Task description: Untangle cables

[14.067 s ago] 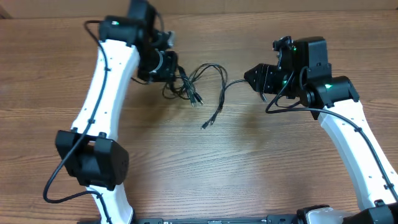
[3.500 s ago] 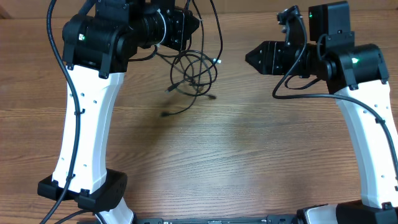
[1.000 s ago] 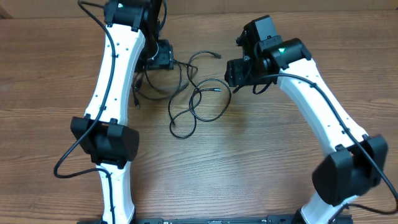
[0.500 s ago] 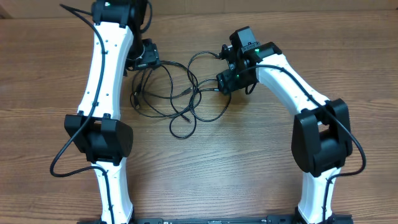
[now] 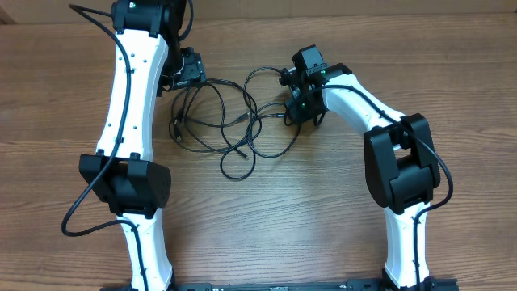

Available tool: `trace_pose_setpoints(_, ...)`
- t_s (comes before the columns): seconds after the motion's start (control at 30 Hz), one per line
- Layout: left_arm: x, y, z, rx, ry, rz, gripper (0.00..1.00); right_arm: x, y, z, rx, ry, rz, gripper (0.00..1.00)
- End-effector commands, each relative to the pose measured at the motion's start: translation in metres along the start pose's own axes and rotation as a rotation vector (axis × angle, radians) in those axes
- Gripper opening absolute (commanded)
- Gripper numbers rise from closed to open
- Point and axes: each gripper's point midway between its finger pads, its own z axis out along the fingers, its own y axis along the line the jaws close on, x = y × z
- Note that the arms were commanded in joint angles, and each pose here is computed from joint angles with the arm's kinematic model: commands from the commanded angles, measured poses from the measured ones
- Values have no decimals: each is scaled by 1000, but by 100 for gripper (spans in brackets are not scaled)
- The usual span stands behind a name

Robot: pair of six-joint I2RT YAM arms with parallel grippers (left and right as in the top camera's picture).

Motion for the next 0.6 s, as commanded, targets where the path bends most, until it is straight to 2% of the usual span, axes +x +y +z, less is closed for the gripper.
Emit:
trace_pose_setpoints(0.0, 1, -1, -15, 23, -32, -17, 78, 1, 1, 2, -3, 6, 92, 4)
trace_pose_setpoints(0.17, 1, -1, -15, 23, -32, -17, 79, -8, -11, -34, 9, -11, 216, 4)
trace_pose_setpoints(0.23, 1, -1, -15, 23, -32, -17, 82, -23, -31, -80, 60, -70, 302, 4)
trace_pose_setpoints(0.37, 1, -1, -15, 23, -33, -17, 85, -39, -63, -170, 171, -189, 367, 4)
trace_pose_setpoints(0.57, -1, -2, -15, 28, -43, -18, 89, -32, -106, -301, 416, -377, 437, 4)
